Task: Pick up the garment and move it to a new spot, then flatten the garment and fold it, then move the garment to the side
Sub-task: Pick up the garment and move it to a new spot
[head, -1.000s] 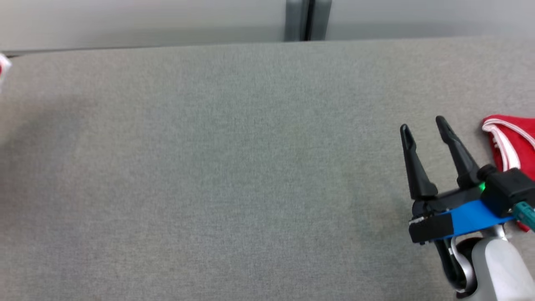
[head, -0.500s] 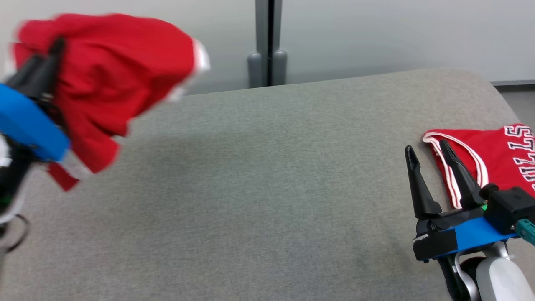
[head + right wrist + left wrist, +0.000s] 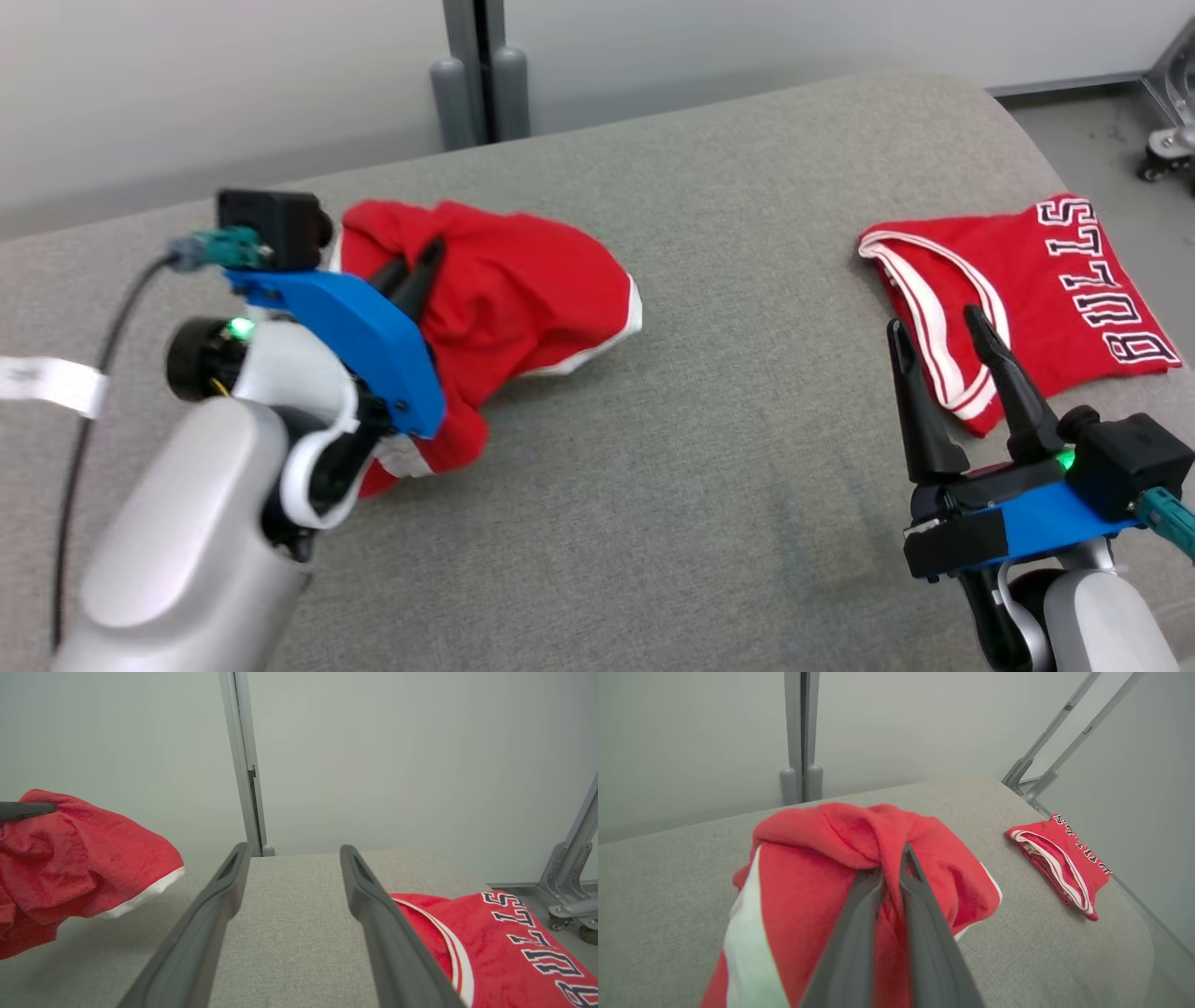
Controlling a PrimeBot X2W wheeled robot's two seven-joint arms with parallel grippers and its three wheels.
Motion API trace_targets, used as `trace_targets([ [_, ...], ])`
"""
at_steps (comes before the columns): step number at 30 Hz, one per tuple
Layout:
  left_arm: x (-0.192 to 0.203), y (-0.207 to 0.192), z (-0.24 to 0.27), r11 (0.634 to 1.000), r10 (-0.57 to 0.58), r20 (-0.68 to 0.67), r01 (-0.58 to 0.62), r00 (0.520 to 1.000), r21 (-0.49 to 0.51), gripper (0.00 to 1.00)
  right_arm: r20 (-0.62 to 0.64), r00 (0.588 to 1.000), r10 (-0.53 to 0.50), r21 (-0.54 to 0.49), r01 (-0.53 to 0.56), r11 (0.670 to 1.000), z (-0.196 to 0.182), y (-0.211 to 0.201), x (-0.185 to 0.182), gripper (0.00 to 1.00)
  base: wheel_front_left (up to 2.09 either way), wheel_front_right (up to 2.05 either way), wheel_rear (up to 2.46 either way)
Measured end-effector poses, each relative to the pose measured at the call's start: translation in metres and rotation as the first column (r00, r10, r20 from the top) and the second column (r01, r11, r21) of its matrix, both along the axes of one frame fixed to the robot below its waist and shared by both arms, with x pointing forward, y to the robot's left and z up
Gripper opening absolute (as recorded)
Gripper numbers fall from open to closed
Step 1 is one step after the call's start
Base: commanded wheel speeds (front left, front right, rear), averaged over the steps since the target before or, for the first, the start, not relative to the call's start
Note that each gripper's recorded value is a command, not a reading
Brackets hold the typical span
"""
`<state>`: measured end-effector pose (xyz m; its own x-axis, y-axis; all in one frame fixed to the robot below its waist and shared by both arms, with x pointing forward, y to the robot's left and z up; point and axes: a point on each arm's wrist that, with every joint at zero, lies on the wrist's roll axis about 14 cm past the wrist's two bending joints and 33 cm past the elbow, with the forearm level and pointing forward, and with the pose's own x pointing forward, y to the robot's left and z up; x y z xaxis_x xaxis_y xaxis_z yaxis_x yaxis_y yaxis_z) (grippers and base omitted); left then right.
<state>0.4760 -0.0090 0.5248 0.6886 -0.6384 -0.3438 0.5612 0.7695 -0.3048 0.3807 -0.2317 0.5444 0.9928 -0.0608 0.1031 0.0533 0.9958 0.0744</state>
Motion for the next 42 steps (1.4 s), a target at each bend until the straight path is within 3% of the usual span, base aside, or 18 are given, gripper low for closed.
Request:
trace_targets([
  [7,-0.015,-0.028,-0.075,0.999,-0.005,-0.127,0.010,0.992,0.037,0.00,-0.011,1.000,-0.021,0.002,0.021,1.000,-0.007,-0.006,0.004,1.00,0.00,0.00,0.00],
  [8,-0.017,-0.030,-0.081,0.999,-0.007,-0.129,0.013,0.992,0.044,0.14,-0.015,1.000,-0.021,0.002,0.021,1.000,-0.008,-0.006,0.004,1.00,0.00,0.00,0.00],
  [10,-0.022,-0.032,-0.090,0.998,-0.019,-0.132,0.026,0.991,0.053,1.00,-0.020,1.000,-0.018,0.005,0.018,1.000,-0.010,-0.005,0.005,1.00,0.00,0.00,0.00],
  [16,-0.028,-0.035,-0.073,1.000,-0.013,-0.070,0.011,0.997,-0.029,1.00,0.003,1.000,0.014,0.016,-0.014,1.000,-0.004,0.006,0.010,1.00,0.00,0.00,0.00],
  [23,-0.025,0.013,-0.030,0.981,0.140,0.111,-0.122,0.984,-0.152,1.00,0.030,0.997,0.068,0.026,-0.069,0.997,0.006,0.024,0.011,1.00,0.00,0.00,0.00],
  [33,-0.050,0.118,-0.018,0.903,0.423,0.269,-0.378,0.865,-0.204,1.00,0.001,0.995,0.102,0.038,-0.102,0.994,0.001,0.035,0.005,1.00,0.00,0.00,0.00],
  [42,-0.081,0.170,-0.020,0.833,0.553,0.318,-0.523,0.770,-0.181,1.00,-0.065,0.994,0.089,0.061,-0.085,0.995,-0.020,0.033,-0.010,1.00,0.00,0.00,0.00],
])
